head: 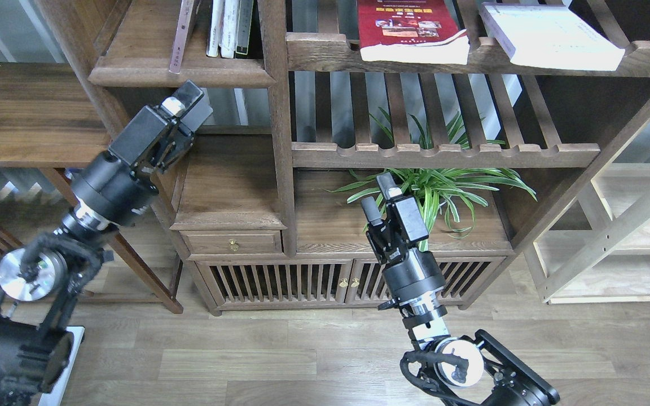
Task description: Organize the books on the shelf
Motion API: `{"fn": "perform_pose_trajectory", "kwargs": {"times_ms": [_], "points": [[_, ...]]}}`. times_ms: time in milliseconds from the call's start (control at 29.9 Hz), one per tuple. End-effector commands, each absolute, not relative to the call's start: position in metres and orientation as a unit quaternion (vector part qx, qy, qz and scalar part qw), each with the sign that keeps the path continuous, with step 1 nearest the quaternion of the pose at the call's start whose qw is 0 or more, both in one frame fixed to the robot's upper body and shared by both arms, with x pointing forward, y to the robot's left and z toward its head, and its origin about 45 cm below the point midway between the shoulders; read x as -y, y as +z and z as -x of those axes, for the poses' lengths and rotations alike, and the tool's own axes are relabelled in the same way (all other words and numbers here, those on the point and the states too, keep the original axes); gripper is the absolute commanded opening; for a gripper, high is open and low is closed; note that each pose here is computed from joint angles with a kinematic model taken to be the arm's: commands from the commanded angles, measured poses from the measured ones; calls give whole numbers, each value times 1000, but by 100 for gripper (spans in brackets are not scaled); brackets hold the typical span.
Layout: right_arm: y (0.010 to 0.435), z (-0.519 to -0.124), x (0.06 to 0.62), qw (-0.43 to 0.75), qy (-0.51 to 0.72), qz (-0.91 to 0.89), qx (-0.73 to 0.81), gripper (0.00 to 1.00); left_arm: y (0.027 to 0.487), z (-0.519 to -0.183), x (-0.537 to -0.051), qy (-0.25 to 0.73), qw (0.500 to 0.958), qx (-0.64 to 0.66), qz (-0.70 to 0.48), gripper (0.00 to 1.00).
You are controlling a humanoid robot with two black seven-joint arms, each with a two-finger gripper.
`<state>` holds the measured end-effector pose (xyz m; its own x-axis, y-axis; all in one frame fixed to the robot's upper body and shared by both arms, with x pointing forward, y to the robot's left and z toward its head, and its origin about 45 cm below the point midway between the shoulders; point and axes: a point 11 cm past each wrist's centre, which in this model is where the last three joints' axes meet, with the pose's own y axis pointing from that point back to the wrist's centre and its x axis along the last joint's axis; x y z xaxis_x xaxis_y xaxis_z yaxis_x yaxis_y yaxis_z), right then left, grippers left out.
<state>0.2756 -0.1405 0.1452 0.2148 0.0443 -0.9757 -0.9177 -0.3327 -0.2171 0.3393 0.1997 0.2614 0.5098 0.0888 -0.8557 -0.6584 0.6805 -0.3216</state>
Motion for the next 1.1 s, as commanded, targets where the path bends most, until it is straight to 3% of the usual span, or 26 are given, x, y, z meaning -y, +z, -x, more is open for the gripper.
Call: {"fn": "perform_pose_trajectory", "kwargs": {"times_ms": [0,602,1070], "points": [[143,-274,142,461,521,626,-352,99,238,-336,-199,245,788,-465,321,96],[164,-303,189,512,461,615,-383,99,231,-343,-220,274,784,-461,313,96],[234,-360,244,570,354,635,-384,99,222,-359,-229,295,778,-466,301,96]]}}
